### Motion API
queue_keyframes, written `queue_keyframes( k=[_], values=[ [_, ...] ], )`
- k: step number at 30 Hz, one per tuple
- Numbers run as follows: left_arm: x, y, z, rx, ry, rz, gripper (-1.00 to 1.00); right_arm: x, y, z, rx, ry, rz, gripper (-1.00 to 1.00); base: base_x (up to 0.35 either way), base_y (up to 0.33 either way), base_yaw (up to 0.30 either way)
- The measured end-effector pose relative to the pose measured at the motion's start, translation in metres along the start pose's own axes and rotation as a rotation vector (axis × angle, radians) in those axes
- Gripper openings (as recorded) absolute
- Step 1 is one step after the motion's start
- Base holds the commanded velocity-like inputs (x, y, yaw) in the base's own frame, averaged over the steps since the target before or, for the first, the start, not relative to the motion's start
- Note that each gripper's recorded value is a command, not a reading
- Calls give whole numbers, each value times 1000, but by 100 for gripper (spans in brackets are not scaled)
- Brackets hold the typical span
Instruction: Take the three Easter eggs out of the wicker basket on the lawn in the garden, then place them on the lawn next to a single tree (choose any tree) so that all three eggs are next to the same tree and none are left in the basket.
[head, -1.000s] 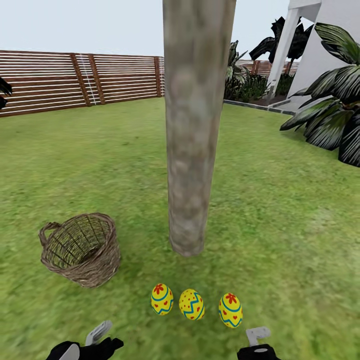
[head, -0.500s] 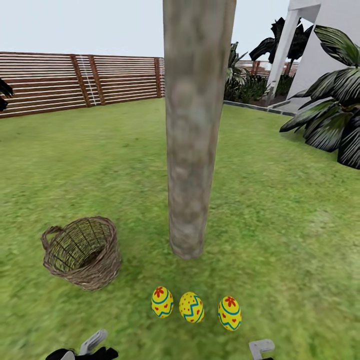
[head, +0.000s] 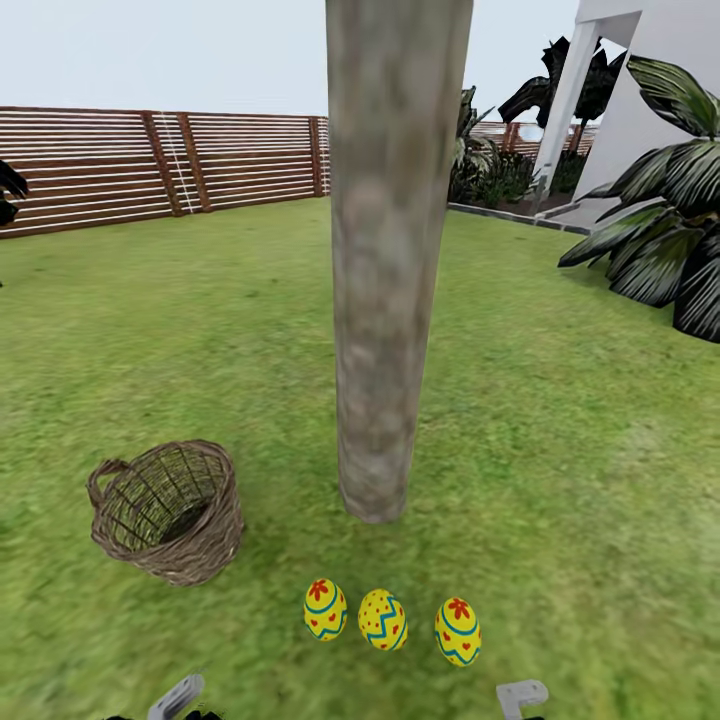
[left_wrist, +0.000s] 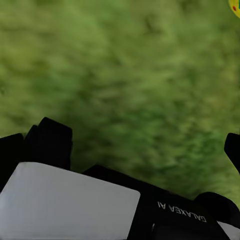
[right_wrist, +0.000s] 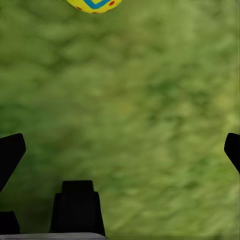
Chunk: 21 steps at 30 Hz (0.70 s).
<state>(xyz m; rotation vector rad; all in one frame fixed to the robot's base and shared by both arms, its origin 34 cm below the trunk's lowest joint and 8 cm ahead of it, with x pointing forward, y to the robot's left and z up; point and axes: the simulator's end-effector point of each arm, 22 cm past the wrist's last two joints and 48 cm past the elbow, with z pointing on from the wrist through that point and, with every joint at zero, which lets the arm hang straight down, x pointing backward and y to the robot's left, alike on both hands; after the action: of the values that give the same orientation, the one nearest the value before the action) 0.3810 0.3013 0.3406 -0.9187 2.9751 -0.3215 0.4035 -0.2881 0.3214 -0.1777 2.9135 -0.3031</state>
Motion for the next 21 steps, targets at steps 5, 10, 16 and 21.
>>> queue_keyframes(
  k=[5,10,16,21],
  values=[
    [1,6,-8,-20,-8,4,100,-1,-2,-9,-2,3,0,100,0,0,0],
    [3,7,-17,-28,-4,3,100,11,-2,-19,-4,23,-5,100,0,0,0],
    [7,20,-26,-61,-12,-10,100,35,-11,-30,8,64,-13,100,0,0,0],
    [11,23,-34,-73,-9,-16,100,59,-11,-41,5,99,-20,100,0,0,0]
  ],
)
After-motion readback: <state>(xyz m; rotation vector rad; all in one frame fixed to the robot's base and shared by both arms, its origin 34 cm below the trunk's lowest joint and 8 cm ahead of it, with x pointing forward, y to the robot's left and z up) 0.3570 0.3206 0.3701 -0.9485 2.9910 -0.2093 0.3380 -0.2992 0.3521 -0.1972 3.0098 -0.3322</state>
